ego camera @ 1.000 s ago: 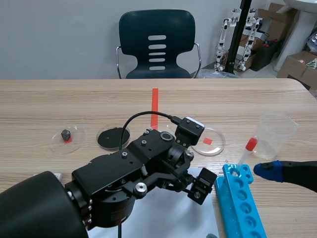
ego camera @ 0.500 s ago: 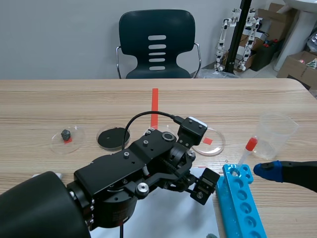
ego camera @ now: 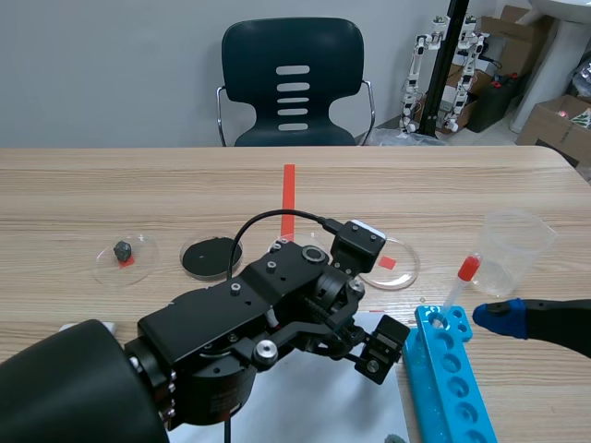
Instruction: Pick up the right mineral with the left hand
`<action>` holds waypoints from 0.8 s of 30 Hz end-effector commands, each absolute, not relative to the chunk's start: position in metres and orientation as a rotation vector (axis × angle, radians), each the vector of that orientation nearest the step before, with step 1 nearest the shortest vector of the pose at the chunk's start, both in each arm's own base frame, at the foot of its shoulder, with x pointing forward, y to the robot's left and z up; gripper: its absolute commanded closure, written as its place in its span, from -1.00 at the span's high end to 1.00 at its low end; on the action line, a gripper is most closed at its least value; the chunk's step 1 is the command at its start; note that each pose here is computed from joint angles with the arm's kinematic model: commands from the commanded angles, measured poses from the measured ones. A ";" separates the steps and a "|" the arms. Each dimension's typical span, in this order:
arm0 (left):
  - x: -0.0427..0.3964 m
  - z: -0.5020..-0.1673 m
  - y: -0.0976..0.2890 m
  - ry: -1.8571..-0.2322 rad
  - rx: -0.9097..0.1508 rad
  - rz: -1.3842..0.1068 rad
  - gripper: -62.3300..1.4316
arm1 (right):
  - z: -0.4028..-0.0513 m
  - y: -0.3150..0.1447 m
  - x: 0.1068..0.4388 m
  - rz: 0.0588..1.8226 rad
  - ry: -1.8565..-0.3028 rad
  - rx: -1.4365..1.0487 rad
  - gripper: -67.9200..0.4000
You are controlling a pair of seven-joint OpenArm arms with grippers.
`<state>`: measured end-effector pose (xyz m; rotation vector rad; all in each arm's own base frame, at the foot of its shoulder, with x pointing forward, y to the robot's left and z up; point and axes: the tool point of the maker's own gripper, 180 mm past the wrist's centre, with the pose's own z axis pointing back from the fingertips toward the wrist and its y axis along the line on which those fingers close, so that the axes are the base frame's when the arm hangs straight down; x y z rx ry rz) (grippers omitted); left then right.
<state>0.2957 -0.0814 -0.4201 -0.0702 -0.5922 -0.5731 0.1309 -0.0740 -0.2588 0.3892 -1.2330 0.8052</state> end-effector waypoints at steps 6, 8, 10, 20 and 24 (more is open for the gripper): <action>0.295 -0.410 -0.098 -0.601 -0.124 -0.557 1.00 | -0.252 -0.073 0.134 0.803 -1.263 0.396 1.00; 0.295 -0.410 -0.098 -0.601 -0.123 -0.557 1.00 | -0.252 -0.073 0.134 0.803 -1.263 0.396 1.00; 0.296 -0.410 -0.098 -0.604 -0.124 -0.557 1.00 | -0.252 -0.073 0.134 0.803 -1.263 0.396 1.00; 0.302 -0.404 -0.102 -0.656 -0.136 -0.557 1.00 | -0.252 -0.073 0.134 0.803 -1.263 0.396 1.00; 0.304 -0.402 -0.103 -0.662 -0.138 -0.556 1.00 | -0.252 -0.073 0.134 0.803 -1.263 0.396 1.00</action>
